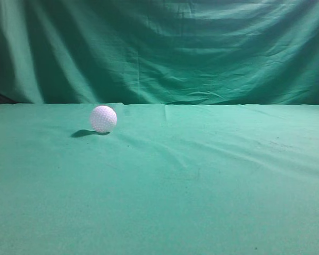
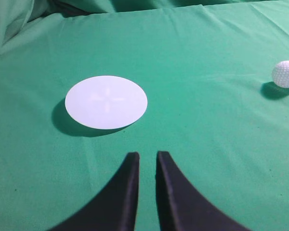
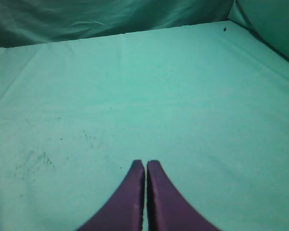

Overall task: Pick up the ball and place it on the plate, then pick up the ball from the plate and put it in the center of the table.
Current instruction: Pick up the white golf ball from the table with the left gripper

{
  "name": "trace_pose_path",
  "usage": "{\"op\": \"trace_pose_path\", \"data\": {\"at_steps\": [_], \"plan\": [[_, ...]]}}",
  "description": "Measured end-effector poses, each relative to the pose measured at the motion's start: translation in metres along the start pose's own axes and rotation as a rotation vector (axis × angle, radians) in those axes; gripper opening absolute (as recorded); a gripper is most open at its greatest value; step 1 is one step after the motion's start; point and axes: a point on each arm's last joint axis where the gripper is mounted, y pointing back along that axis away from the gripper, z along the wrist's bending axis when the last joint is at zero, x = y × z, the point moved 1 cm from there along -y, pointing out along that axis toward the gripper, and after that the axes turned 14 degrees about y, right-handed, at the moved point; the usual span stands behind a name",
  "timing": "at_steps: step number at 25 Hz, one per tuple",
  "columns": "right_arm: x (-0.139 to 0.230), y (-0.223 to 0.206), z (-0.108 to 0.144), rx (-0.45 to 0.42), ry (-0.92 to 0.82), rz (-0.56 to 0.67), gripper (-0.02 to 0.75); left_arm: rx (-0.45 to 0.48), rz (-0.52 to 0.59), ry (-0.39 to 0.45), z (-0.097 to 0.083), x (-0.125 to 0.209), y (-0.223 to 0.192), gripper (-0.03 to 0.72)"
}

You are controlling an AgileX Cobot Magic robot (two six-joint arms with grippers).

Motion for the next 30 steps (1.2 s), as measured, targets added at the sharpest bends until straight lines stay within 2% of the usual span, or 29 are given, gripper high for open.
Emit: {"op": "trace_pose_path", "data": {"at_steps": [22,25,27,30], "plan": [[0.000,0.000,0.000,0.000,0.000,0.000,0.000,0.012,-0.022,0.010,-0.001,-0.002,0.000,0.055],[0.000,0.000,0.000,0.000,0.000,0.000,0.000,0.095,-0.183,0.108,-0.008,-0.018,0.002,0.055],[0.000,0.000,0.000,0.000,0.000,0.000,0.000,0.156,-0.359,0.162,-0.012,-0.036,0.007,0.055],[0.000,0.000,0.000,0.000,0.000,0.000,0.000,0.209,-0.551,0.186,-0.015,-0.053,0.017,0.055]]}}
